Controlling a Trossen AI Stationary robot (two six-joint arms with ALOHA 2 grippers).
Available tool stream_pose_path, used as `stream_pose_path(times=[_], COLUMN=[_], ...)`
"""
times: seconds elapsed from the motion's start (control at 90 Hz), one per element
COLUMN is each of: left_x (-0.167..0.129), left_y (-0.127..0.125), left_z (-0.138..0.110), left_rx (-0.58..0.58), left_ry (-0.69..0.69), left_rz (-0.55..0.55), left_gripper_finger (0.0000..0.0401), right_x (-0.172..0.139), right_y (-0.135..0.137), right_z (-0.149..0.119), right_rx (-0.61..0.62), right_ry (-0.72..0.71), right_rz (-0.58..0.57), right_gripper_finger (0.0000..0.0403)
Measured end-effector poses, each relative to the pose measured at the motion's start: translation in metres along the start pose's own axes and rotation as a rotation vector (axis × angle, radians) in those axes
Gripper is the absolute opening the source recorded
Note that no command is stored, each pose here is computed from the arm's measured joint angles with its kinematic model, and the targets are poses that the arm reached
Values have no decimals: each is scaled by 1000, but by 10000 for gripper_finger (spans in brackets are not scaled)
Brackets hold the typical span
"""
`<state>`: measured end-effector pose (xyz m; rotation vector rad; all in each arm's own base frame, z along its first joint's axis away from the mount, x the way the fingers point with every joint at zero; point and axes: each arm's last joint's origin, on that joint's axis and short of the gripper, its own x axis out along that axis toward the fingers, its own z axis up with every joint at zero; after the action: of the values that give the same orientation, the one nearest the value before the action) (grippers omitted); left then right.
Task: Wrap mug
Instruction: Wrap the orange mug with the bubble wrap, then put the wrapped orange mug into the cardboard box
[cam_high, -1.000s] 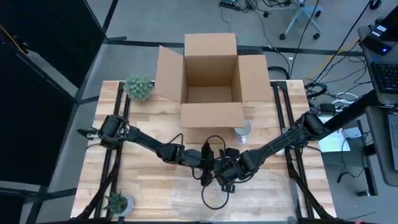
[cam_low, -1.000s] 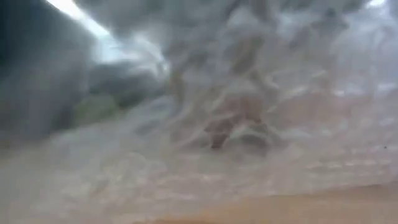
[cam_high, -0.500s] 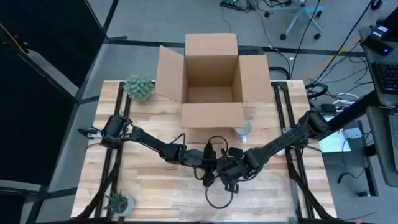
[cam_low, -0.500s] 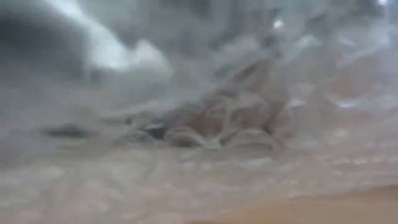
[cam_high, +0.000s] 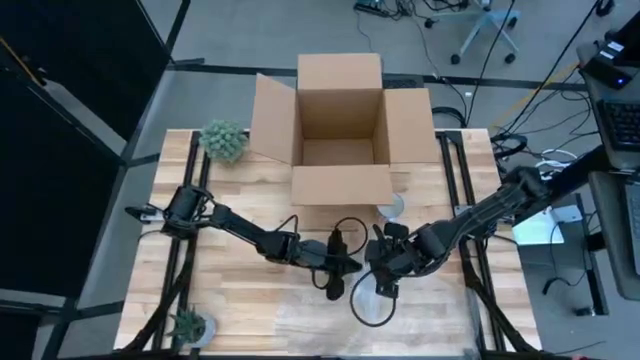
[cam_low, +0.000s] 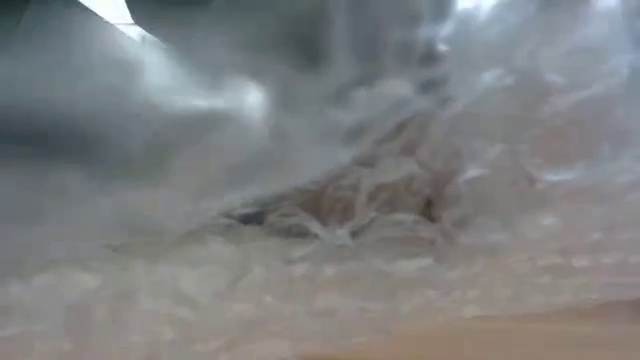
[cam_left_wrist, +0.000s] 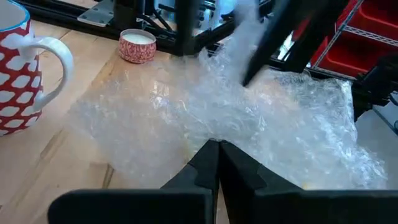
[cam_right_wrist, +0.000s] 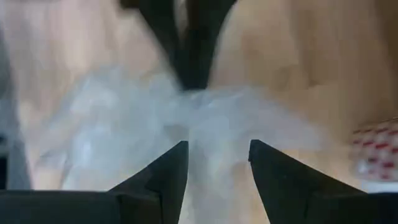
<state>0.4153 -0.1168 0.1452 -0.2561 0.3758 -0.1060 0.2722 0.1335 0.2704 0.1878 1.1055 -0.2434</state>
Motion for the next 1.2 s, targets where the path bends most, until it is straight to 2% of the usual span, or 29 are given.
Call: stream_pose_path(times=[0.178,0.433,0.744,0.911,1.2], left_x=[0,0,0,0,0], left_y=[0,0,-1,-1,-1], left_z=[0,1,1,1,1], left_rx=[-1,-3,-3,-1,3], left_ry=[-5,-7,-11,-12,-11], left_rz=[-2,-4,-13,-14,-14], left_gripper_finger=[0,0,0,0,0], right_x=[17,66,93,72,-2], right_y=[6,21,26,20,4], right_z=[8,-10,-16,-14,-13], right_rx=[38,-39,-77,-54,-46], right_ry=[-46,178,257,241,116], right_rz=[-18,-97,-134,-103,33], right_gripper_finger=[158,158,157,157,158])
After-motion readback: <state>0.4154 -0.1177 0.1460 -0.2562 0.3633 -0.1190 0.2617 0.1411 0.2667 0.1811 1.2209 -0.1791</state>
